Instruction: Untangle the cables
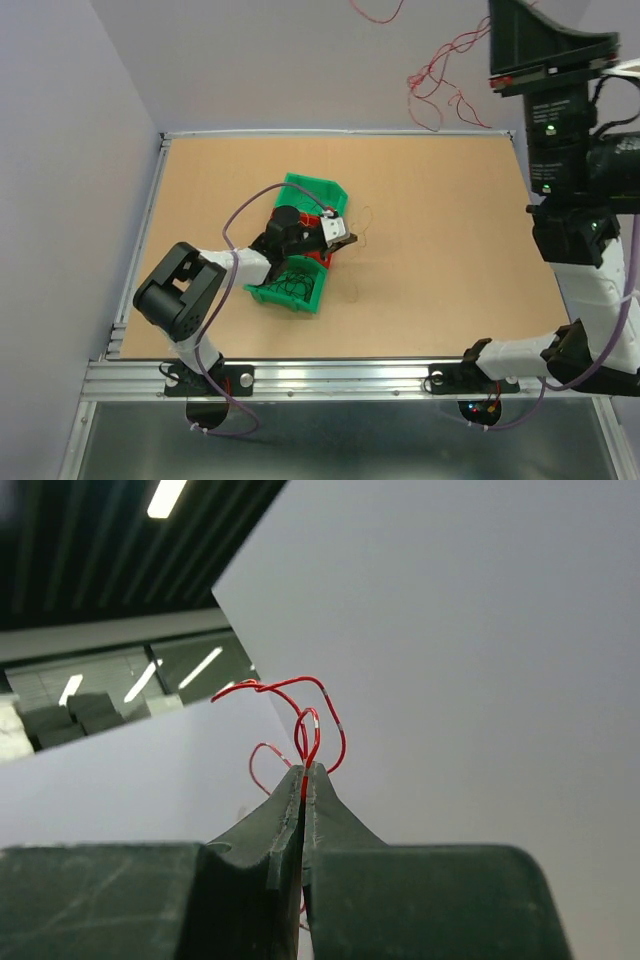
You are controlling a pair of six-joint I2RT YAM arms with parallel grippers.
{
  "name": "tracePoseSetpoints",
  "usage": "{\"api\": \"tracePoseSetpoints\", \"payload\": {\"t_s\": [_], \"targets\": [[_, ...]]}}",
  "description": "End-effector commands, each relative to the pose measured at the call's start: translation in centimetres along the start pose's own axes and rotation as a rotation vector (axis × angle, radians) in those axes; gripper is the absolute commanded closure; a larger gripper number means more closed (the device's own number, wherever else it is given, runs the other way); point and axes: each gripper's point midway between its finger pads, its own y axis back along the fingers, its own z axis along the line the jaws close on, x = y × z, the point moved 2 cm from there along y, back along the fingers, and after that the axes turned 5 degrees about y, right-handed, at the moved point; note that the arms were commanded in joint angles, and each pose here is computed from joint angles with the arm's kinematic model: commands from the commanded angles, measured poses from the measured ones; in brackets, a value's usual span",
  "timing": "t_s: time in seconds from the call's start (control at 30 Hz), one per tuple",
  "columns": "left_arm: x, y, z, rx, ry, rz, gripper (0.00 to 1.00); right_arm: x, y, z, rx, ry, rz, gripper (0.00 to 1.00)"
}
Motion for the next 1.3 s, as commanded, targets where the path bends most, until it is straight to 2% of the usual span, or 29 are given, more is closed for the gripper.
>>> {"api": "tracePoseSetpoints", "payload": {"t_s": [0.0, 0.1, 0.13, 0.2, 0.3, 0.4, 0.6, 0.73, 0.8, 0.93, 1.07, 1.27], "targets": [[-1.1, -0.7, 0.4, 0.01, 0.023, -0.025, 1.0, -5.6, 0.6, 0.4, 0.013, 0.007, -0.117, 0.99], [-2.1, -0.6, 0.9, -0.018, 0.017, -0.041, 1.0, -4.8, 1.2, -0.2, 0.033, 0.021, -0.088, 0.99], [-3.4, -0.3, 0.9, -0.024, 0.001, -0.064, 1.0, -3.0, 1.3, -0.8, 0.049, 0.043, -0.049, 1.0], [-4.6, 0.2, 0.8, -0.028, 0.009, -0.085, 1.0, -2.1, 1.8, -1.5, 0.072, 0.059, -0.028, 0.99], [-8.5, 1.8, 0.2, -0.023, 0.004, -0.132, 1.0, 1.8, 2.2, -2.4, 0.074, 0.111, 0.054, 0.99], [-10.5, 3.0, -0.8, 0.008, 0.028, -0.133, 1.0, 6.0, 2.5, -3.2, 0.064, 0.172, 0.143, 0.99], [-11.9, 6.1, -3.4, 0.031, 0.031, -0.122, 1.0, 14.8, 3.8, -5.2, 0.055, 0.253, 0.319, 0.99], [-14.6, 9.3, -3.4, -0.077, -0.015, -0.13, 1.0, 19.0, 4.2, -5.9, 0.02, 0.271, 0.398, 0.99], [-14.8, 10.8, -3.1, -0.147, -0.007, -0.097, 1.0, 22.0, 4.2, -6.8, 0.015, 0.276, 0.449, 0.99], [-16.0, 12.9, -3.2, -0.2, -0.061, -0.085, 1.0, 24.9, 4.3, -8.3, 0.008, 0.269, 0.5, 0.99], [-17.1, 15.2, -2.0, -0.321, -0.125, -0.036, 1.0, 29.7, 5.2, -10.6, 0.008, 0.236, 0.574, 0.99], [-21.0, 17.8, 0.3, -0.495, -0.146, -0.042, 1.0, 34.6, 6.2, -12.7, -0.012, 0.212, 0.63, 0.99]]}}
